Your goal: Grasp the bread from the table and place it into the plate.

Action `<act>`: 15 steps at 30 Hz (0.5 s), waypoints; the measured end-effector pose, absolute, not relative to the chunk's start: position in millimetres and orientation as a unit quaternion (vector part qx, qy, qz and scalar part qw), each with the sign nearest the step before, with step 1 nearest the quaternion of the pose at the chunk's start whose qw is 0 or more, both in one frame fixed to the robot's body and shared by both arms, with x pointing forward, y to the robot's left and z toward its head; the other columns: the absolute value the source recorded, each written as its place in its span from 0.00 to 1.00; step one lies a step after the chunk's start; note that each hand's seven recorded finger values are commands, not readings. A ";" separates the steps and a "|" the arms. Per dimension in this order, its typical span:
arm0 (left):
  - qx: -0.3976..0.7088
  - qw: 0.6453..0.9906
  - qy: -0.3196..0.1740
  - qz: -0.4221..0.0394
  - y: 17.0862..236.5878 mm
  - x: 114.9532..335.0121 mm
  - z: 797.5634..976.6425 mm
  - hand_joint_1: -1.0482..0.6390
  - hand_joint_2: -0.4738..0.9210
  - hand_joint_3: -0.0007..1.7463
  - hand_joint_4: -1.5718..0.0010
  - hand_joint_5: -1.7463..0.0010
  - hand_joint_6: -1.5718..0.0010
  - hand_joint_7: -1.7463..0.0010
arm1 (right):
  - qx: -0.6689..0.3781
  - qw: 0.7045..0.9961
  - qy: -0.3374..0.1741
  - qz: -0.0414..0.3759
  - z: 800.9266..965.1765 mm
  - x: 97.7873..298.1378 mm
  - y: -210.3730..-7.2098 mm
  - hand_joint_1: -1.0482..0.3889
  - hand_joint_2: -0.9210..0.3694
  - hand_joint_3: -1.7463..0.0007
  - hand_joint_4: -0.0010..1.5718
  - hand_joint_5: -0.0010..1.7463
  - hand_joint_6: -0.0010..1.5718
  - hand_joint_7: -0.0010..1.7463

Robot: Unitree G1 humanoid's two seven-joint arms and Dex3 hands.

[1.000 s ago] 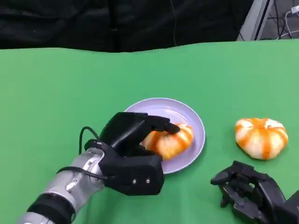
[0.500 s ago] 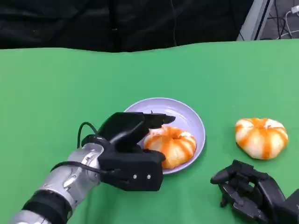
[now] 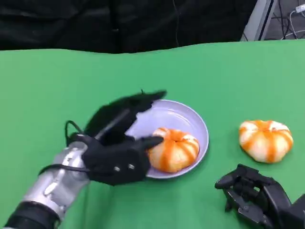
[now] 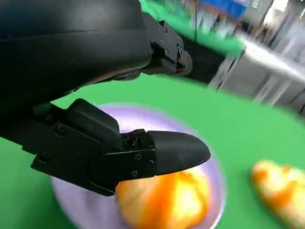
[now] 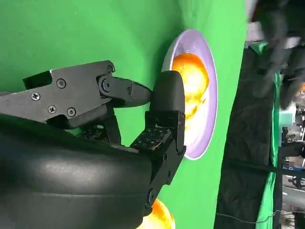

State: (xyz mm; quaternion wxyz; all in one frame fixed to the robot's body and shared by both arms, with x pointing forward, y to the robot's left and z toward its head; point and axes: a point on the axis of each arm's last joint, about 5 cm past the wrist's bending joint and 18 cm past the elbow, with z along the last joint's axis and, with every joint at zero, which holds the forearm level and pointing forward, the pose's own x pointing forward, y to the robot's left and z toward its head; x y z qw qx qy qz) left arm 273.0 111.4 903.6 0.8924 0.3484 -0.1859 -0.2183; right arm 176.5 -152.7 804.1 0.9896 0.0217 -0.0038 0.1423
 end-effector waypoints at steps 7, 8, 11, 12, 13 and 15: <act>0.170 0.946 -0.209 -0.183 131.7 265.6 902.1 0.08 1.00 0.36 0.75 0.98 0.78 0.99 | 0.023 0.990 -0.003 0.143 803.6 176.6 -153.1 0.53 0.00 0.74 0.42 1.00 0.48 0.61; 0.159 0.948 -0.207 -0.181 133.6 264.3 900.8 0.08 1.00 0.36 0.75 0.98 0.78 0.99 | 0.024 0.989 -0.003 0.144 803.6 176.7 -153.4 0.54 0.00 0.74 0.42 1.00 0.48 0.61; 0.147 0.951 -0.207 -0.174 139.0 260.2 898.6 0.08 1.00 0.36 0.75 0.98 0.78 0.99 | 0.025 0.989 -0.003 0.144 803.5 176.8 -153.7 0.54 0.00 0.74 0.42 1.00 0.48 0.61; 0.147 0.952 -0.207 -0.173 140.2 259.6 898.5 0.09 1.00 0.36 0.74 0.99 0.77 0.99 | 0.026 0.989 -0.003 0.144 803.5 176.8 -153.7 0.54 0.00 0.74 0.42 1.00 0.48 0.61; 0.146 0.952 -0.207 -0.172 141.1 259.1 898.4 0.11 1.00 0.35 0.74 0.99 0.77 0.99 | 0.026 0.989 -0.003 0.143 803.5 176.8 -153.8 0.54 0.00 0.74 0.42 1.00 0.48 0.61; 0.116 0.956 -0.207 -0.170 146.1 255.9 898.3 0.13 1.00 0.34 0.73 0.99 0.77 0.99 | 0.026 0.989 -0.004 0.144 803.6 177.3 -153.5 0.53 0.00 0.74 0.42 1.00 0.48 0.61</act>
